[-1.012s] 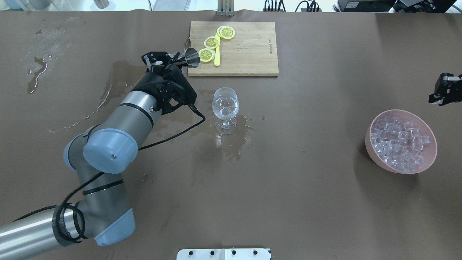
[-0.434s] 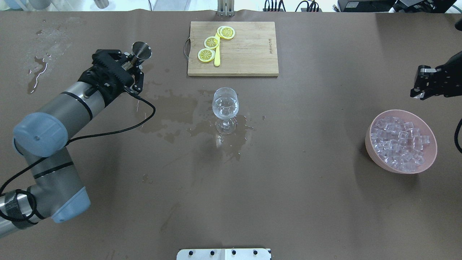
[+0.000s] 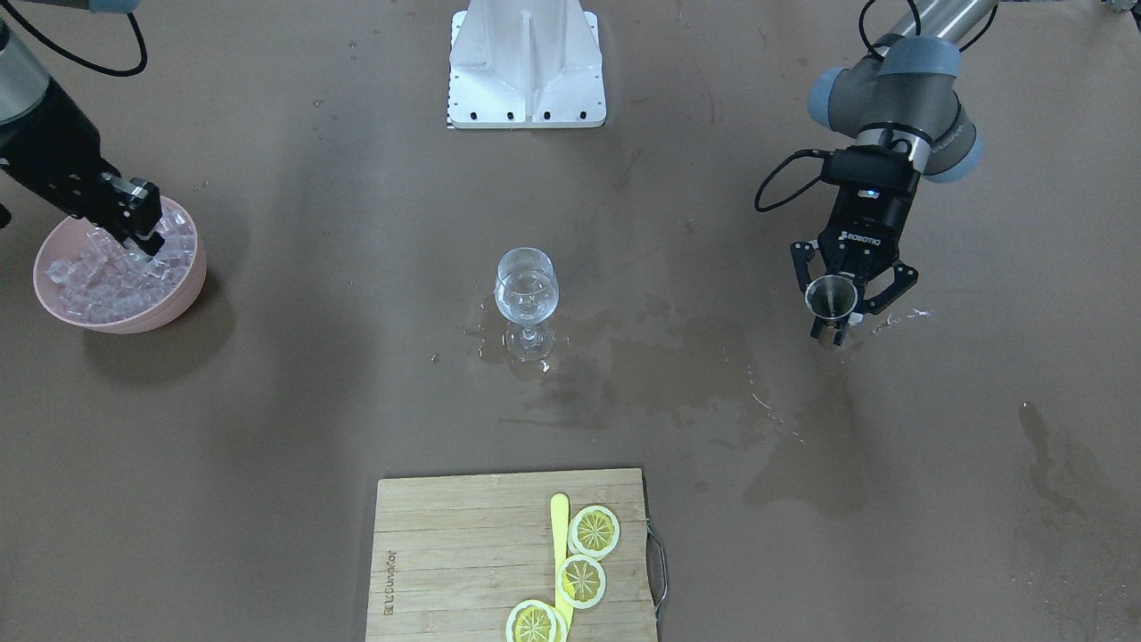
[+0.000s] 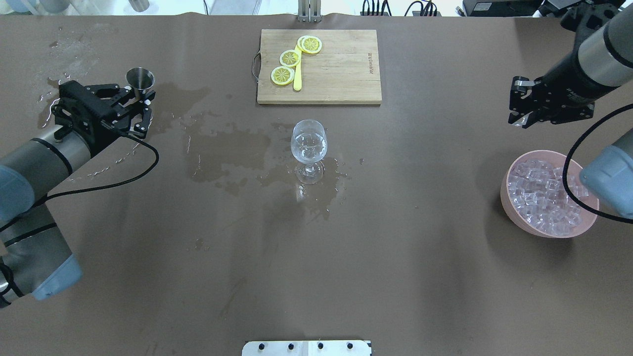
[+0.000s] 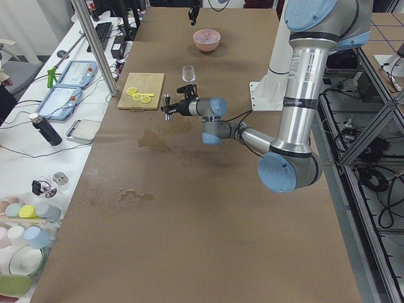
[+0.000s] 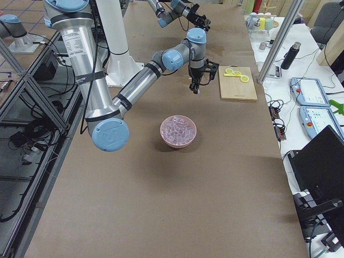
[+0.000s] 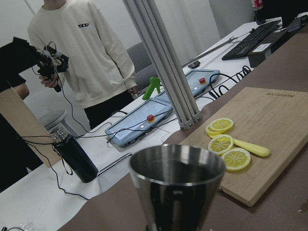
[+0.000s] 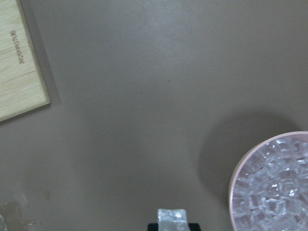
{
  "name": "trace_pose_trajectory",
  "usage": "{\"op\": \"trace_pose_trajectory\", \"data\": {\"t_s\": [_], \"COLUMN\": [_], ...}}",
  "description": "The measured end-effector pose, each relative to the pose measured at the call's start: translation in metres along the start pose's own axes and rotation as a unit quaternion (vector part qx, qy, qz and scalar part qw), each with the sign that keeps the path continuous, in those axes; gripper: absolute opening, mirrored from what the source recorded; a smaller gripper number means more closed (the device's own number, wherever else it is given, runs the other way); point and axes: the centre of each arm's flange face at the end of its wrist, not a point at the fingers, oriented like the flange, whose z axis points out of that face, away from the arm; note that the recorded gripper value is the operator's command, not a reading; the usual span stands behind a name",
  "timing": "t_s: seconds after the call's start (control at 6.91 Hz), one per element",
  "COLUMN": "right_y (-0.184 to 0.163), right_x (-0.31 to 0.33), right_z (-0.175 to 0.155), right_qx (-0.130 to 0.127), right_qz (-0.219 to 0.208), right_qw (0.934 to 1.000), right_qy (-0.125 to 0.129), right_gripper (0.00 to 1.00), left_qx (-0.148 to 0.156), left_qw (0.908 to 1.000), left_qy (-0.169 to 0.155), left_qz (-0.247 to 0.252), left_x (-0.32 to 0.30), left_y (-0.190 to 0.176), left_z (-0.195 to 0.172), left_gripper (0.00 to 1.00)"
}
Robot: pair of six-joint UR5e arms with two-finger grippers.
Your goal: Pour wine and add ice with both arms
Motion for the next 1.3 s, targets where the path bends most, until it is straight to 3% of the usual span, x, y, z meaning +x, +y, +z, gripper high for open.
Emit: {"op": "trace_pose_trajectory", "data": {"t_s": [0.43, 0.72, 1.01, 1.3], "right_y": [0.024, 0.042, 0.063, 0.089], "right_x": [-0.067, -0.099, -0.13, -0.161], "right_z": [-0.013, -0.018, -0.023, -0.026], "right_qx": [-0.009, -0.005, 0.002, 0.01], "right_qz": [0.003, -0.021, -0.058, -0.107], "right_qw": [0.9999, 0.9996, 0.9977, 0.9931], "right_qy": [-0.011, -0.021, -0.034, -0.048], "right_gripper": [0.07, 0.07, 0.07, 0.07], "left_qx": [-0.022, -0.032, -0.018, 0.011], "left_qw": [0.9968, 0.9897, 0.9853, 0.9809], "left_qy": [0.021, 0.015, 0.009, -0.01], "left_qz": [-0.075, -0.139, -0.17, -0.194], "left_x": [-0.069, -0.093, -0.123, -0.154], "left_y": [0.025, 0.042, 0.091, 0.116], "left_z": [-0.014, -0.025, -0.035, -0.054], "left_gripper": [0.0, 0.0, 0.0, 0.0]}}
